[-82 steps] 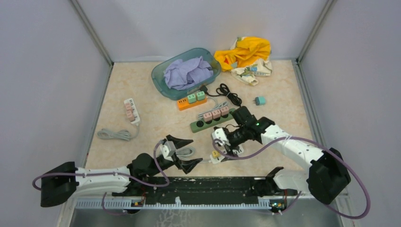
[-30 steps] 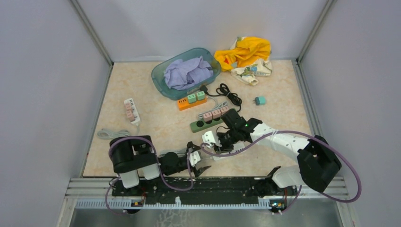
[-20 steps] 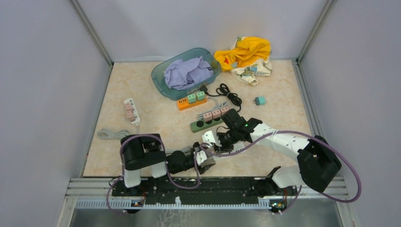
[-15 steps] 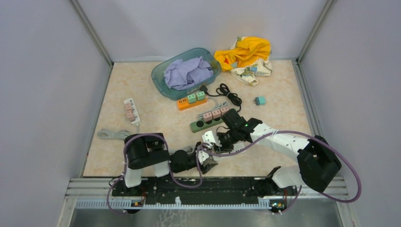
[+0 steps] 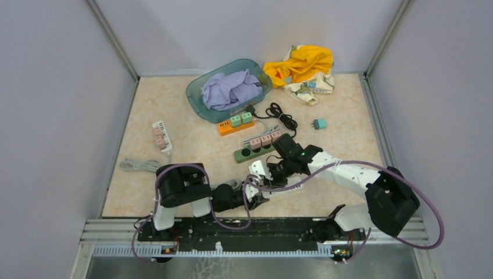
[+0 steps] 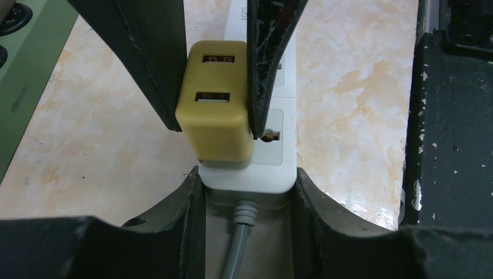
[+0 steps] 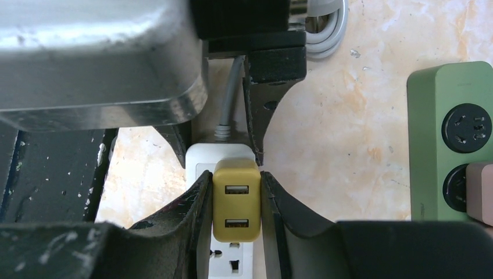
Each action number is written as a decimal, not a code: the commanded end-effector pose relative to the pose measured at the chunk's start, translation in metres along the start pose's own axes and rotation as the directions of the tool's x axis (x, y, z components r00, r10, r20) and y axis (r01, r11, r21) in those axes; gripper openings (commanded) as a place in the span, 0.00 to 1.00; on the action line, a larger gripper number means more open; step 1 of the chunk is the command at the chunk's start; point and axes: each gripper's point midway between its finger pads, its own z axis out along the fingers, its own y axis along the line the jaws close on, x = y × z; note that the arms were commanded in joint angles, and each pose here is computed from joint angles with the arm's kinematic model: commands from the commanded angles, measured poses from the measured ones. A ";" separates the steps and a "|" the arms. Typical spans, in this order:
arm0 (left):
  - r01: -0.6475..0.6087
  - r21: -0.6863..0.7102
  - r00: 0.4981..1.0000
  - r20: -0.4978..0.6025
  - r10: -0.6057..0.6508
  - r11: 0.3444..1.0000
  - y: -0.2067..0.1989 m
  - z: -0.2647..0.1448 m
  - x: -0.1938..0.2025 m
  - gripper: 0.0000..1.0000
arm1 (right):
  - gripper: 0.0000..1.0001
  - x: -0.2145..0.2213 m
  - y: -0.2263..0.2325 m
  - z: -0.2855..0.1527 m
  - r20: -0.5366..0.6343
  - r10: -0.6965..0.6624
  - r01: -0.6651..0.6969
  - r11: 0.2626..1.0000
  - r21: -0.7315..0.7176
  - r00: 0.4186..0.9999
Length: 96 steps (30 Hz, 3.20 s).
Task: Pull the plug off the socket
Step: Remove the plug from the socket.
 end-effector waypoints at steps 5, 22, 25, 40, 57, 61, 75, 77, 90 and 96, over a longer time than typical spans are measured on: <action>-0.010 -0.018 0.983 0.186 0.013 1.000 0.003 -0.002 -0.038 0.08 | 0.00 -0.026 -0.008 0.002 0.121 -0.004 0.004 1.000 0.004 0.993; 0.061 -0.035 0.985 0.165 -0.055 0.997 0.009 -0.010 -0.032 0.00 | 0.00 -0.021 0.013 0.014 0.137 -0.061 0.073 0.994 -0.078 0.989; 0.062 -0.028 0.985 0.165 -0.056 0.998 0.008 -0.010 -0.032 0.00 | 0.00 -0.030 0.002 0.018 0.146 -0.007 0.015 0.998 -0.058 0.989; 0.099 -0.023 0.984 0.154 -0.095 0.995 0.010 -0.014 -0.029 0.00 | 0.00 -0.010 0.011 -0.011 0.162 -0.049 0.061 0.995 -0.073 0.986; 0.118 -0.009 0.984 0.136 -0.116 0.993 0.008 -0.011 -0.028 0.00 | 0.00 -0.016 -0.025 -0.015 0.142 0.019 -0.030 0.997 0.071 0.990; 0.126 -0.007 0.983 0.133 -0.124 0.992 0.008 -0.011 -0.028 0.00 | 0.00 -0.010 -0.016 -0.020 0.129 -0.015 0.008 0.998 0.055 0.991; 0.136 0.014 0.983 0.120 -0.137 0.991 0.004 -0.005 -0.027 0.00 | 0.00 -0.030 -0.005 -0.007 0.210 -0.026 0.024 1.000 0.013 0.977; 0.135 0.013 0.984 0.118 -0.136 0.991 0.005 -0.005 -0.027 0.00 | 0.00 -0.032 -0.011 -0.006 0.209 -0.017 0.010 0.999 0.037 0.978; 0.138 0.010 0.985 0.107 -0.138 0.990 0.006 -0.007 -0.024 0.00 | 0.00 -0.025 -0.019 -0.022 0.178 -0.013 0.001 0.997 0.072 0.984; 0.144 0.013 0.984 0.104 -0.144 0.990 0.006 -0.007 -0.024 0.00 | 0.00 -0.027 0.003 -0.022 0.230 -0.043 0.051 0.998 -0.029 0.972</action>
